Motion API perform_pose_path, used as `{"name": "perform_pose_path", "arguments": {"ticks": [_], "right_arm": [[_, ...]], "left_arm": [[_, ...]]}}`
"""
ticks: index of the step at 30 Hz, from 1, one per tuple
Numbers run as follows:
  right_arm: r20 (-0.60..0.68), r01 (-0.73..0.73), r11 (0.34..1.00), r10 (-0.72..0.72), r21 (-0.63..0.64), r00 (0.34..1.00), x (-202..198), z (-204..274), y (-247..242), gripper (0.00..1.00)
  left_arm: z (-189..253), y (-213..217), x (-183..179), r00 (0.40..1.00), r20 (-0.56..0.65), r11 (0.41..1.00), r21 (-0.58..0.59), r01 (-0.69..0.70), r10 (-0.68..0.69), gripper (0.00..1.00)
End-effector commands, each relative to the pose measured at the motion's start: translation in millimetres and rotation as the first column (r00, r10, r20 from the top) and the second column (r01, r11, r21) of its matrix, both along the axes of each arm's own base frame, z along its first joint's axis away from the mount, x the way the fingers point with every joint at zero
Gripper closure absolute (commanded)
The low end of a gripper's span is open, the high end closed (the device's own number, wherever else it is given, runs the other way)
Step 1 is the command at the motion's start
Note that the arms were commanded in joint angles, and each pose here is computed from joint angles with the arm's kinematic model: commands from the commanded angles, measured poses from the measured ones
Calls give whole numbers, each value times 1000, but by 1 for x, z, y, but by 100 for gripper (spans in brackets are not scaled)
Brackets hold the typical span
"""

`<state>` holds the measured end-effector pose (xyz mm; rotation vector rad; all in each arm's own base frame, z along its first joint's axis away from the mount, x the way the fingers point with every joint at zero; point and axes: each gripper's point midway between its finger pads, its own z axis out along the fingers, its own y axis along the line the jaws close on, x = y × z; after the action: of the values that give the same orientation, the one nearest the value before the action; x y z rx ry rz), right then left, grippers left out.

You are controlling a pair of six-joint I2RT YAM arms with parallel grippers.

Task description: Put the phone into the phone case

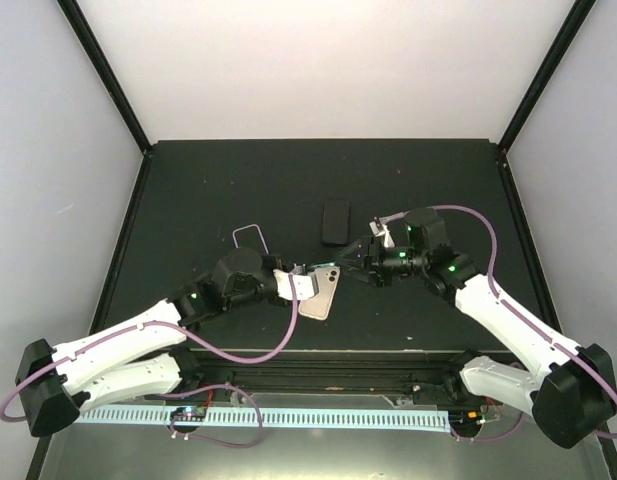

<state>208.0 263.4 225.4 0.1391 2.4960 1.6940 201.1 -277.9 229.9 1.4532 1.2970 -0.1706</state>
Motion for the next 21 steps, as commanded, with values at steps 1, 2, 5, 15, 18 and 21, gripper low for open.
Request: {"name": "perform_pose_path", "arguments": {"ticks": [1, 2, 5, 15, 18, 21], "right_arm": [[-20, -37, 998, 38, 50, 999, -5, 4, 7, 40], [-23, -39, 998, 40, 54, 999, -4, 4, 7, 41], [-34, -50, 996, 53, 77, 998, -4, 4, 11, 43], [-72, -68, 992, 76, 110, 994, -6, -4, 16, 60], [-84, -69, 990, 79, 120, 993, -7, -6, 17, 64], [-102, -72, 989, 86, 129, 991, -7, -9, 18, 63]], "left_arm": [[27, -4, 7, 986, 168, 1000, -23, -14, 18, 98], [26, -5, 7, 984, 180, 1000, -15, -14, 16, 98], [22, -7, 4, 977, 214, 1000, 16, -6, 2, 98], [19, -4, 9, 952, 303, 998, 35, -60, 47, 98], [20, -3, 10, 943, 328, 997, 33, -67, 53, 99], [21, -4, 7, 931, 362, 998, 34, -58, 42, 98]]}}
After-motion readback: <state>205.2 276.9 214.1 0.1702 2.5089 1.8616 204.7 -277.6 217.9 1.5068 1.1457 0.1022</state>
